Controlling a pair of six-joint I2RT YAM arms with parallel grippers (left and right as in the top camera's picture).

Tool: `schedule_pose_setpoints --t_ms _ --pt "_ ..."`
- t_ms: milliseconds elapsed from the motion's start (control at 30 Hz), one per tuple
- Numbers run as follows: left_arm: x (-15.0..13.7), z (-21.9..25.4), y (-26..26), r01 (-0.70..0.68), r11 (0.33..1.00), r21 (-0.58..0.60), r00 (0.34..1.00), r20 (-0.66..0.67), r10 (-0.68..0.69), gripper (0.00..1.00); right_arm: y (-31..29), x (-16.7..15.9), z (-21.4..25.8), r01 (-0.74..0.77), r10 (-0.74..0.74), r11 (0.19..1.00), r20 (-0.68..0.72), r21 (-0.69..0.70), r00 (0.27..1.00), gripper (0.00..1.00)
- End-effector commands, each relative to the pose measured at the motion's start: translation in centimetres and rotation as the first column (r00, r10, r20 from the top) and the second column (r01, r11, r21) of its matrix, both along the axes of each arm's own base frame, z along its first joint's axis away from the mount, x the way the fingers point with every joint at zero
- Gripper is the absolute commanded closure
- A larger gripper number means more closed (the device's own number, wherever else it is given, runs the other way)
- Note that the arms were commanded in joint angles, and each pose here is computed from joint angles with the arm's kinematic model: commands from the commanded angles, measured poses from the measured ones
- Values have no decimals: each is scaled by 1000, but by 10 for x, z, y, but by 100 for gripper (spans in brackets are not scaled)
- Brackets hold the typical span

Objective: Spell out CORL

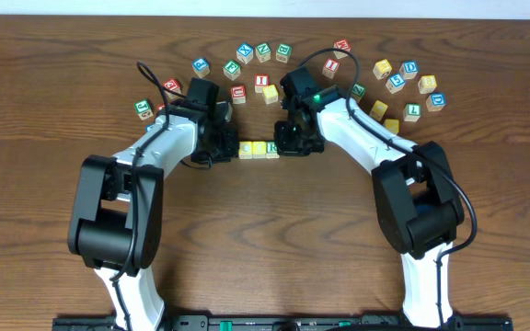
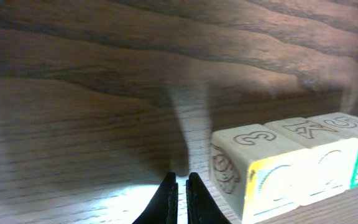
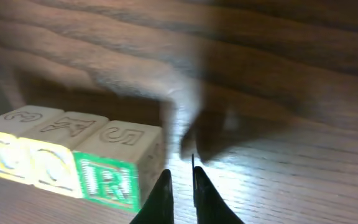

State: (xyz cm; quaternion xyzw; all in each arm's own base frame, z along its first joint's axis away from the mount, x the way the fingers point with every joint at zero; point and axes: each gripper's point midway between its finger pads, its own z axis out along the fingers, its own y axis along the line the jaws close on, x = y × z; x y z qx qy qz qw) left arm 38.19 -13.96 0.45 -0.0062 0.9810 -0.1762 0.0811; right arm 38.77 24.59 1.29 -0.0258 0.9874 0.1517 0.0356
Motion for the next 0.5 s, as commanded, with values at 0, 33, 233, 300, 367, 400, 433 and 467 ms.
schedule_pose_setpoints --t_ms 0,33,233,300,367,400,433,467 --pt "16 27 8 31 999 14 996 83 -32 93 -20 13 26 29 -28 1000 63 -11 998 90" --pt "18 33 11 30 999 15 995 96 -31 93 -23 15 31 29 -28 999 78 -16 997 89" --pt "27 94 50 -61 994 95 976 216 40 92 -59 30 81 69 -59 997 198 -44 978 70" --pt "25 114 64 -95 987 126 964 257 60 92 -70 34 97 88 -79 996 229 -31 970 66" --pt "16 146 85 -157 971 178 943 320 94 92 -91 40 121 138 -129 990 273 -11 953 59" --pt "13 155 91 -175 965 194 935 339 102 92 -97 41 126 151 -143 989 281 -7 949 53" --pt "10 163 95 -190 960 205 929 355 108 92 -104 43 131 165 -157 986 291 -3 944 46" --pt "7 169 99 -203 955 215 923 368 113 92 -110 44 134 177 -169 984 296 -1 940 41"
